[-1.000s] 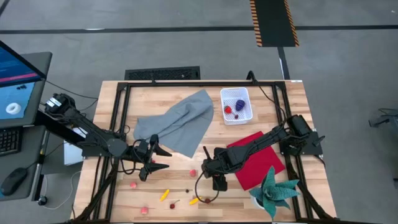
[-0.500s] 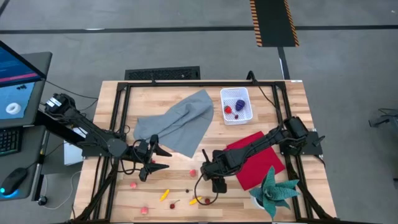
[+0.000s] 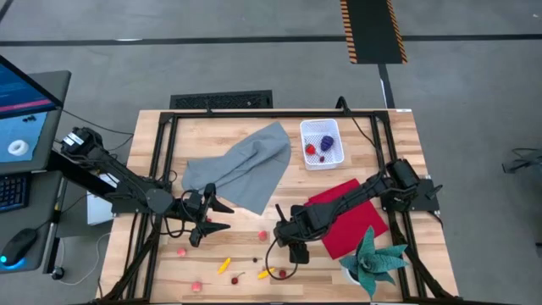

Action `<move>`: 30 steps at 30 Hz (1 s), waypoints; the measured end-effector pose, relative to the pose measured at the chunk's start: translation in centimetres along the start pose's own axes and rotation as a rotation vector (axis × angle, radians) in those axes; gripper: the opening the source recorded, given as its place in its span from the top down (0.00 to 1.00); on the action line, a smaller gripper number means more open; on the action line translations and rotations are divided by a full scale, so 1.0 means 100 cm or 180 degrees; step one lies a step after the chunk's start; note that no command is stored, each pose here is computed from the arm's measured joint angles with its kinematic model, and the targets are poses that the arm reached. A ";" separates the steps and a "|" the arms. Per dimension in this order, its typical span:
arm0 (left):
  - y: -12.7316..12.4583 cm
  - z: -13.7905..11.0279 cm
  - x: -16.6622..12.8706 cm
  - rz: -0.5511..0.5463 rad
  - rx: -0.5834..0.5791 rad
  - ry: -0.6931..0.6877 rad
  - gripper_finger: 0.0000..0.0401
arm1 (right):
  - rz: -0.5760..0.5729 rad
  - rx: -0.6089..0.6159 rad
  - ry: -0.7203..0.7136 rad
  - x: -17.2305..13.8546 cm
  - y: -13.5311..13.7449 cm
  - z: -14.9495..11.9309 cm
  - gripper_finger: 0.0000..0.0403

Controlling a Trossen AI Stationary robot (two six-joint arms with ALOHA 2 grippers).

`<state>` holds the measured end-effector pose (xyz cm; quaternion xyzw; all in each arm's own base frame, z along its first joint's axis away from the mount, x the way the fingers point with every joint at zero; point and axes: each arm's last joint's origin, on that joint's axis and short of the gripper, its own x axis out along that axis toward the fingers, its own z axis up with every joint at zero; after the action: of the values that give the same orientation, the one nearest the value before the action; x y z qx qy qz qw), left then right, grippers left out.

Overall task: Pick and placing Produce into tupperware
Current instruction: Put the pink peach into the white bin

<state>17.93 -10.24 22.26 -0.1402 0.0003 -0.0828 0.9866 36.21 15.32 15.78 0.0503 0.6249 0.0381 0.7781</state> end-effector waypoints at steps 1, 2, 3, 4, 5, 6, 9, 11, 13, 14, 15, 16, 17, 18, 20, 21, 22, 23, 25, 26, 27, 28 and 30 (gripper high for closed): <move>0.000 0.000 0.000 0.0000 -0.0001 0.0000 0.46 | 0.0003 0.0011 -0.0002 0.000 0.000 0.000 0.43; 0.000 0.000 0.000 0.0000 -0.0001 0.0000 0.46 | 0.0001 0.0033 0.0000 0.000 0.000 0.000 0.44; 0.000 0.000 0.000 0.0001 -0.0001 0.0000 0.46 | 0.0002 0.0049 -0.0002 0.001 0.000 0.000 0.45; 0.000 0.000 0.000 0.0002 -0.0001 -0.0001 0.46 | 0.0009 0.0053 -0.0016 0.002 0.000 -0.001 0.47; 0.000 0.000 0.000 0.0003 -0.0001 -0.0001 0.46 | 0.0012 0.0054 -0.0022 0.003 0.000 -0.002 0.48; 0.000 0.000 0.000 0.0006 -0.0002 -0.0002 0.46 | 0.0009 0.0065 -0.0015 0.005 0.000 -0.003 0.49; 0.000 0.000 0.000 0.0008 -0.0002 -0.0002 0.46 | -0.0001 0.0097 0.0018 0.010 -0.002 -0.008 0.51; 0.000 0.000 0.000 0.0009 -0.0004 -0.0002 0.46 | -0.0011 0.0093 0.0042 0.012 -0.001 -0.010 0.52; 0.000 0.000 0.000 0.0008 -0.0004 -0.0002 0.46 | -0.0001 0.0092 0.0020 0.012 -0.001 -0.010 0.54; 0.000 0.000 0.000 0.0008 -0.0004 -0.0003 0.46 | 0.0006 0.0093 0.0005 0.012 -0.001 -0.009 0.55; 0.000 0.000 0.000 0.0008 -0.0003 -0.0002 0.46 | 0.0008 0.0093 0.0000 0.012 -0.001 -0.009 0.57; 0.000 0.000 0.000 0.0008 -0.0002 -0.0002 0.46 | 0.0011 0.0093 -0.0009 0.012 -0.001 -0.009 0.58; 0.000 0.000 0.000 0.0008 -0.0002 -0.0002 0.46 | 0.0017 0.0092 -0.0021 0.012 -0.001 -0.008 0.61; 0.000 0.000 0.000 0.0008 -0.0003 -0.0002 0.46 | 0.0021 0.0090 -0.0030 0.012 -0.001 -0.008 0.63; 0.000 0.000 0.000 0.0008 -0.0004 -0.0002 0.46 | 0.0025 0.0069 -0.0039 0.012 -0.001 -0.008 0.68; 0.000 0.000 0.000 0.0008 -0.0004 -0.0002 0.46 | 0.0030 0.0065 -0.0051 0.012 0.000 -0.007 0.70; 0.000 0.000 0.000 0.0008 -0.0004 -0.0002 0.46 | 0.0031 0.0054 -0.0059 0.012 -0.001 -0.007 0.72; 0.000 0.000 0.000 0.0008 -0.0004 -0.0002 0.46 | 0.0027 0.0050 -0.0056 0.012 -0.001 -0.006 0.74; 0.000 0.000 0.000 0.0008 -0.0002 -0.0002 0.46 | 0.0013 0.0062 -0.0039 0.008 -0.003 -0.004 0.76; 0.000 0.000 0.000 0.0008 -0.0002 -0.0002 0.46 | 0.0017 0.0079 -0.0056 0.005 -0.004 0.000 0.76; 0.000 0.000 0.000 0.0009 -0.0002 -0.0003 0.46 | 0.0024 0.0081 -0.0090 0.000 -0.004 0.004 0.75; 0.000 0.000 0.000 0.0015 0.0000 -0.0004 0.46 | 0.0027 0.0055 -0.0112 -0.006 -0.004 0.008 0.75; 0.000 0.000 0.000 0.0020 0.0008 -0.0006 0.46 | -0.0009 -0.0004 -0.0079 -0.019 -0.005 0.016 0.72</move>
<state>17.94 -10.22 22.26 -0.1390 -0.0002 -0.0796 0.9871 37.34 14.52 17.86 0.0493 0.6152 0.0368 0.7859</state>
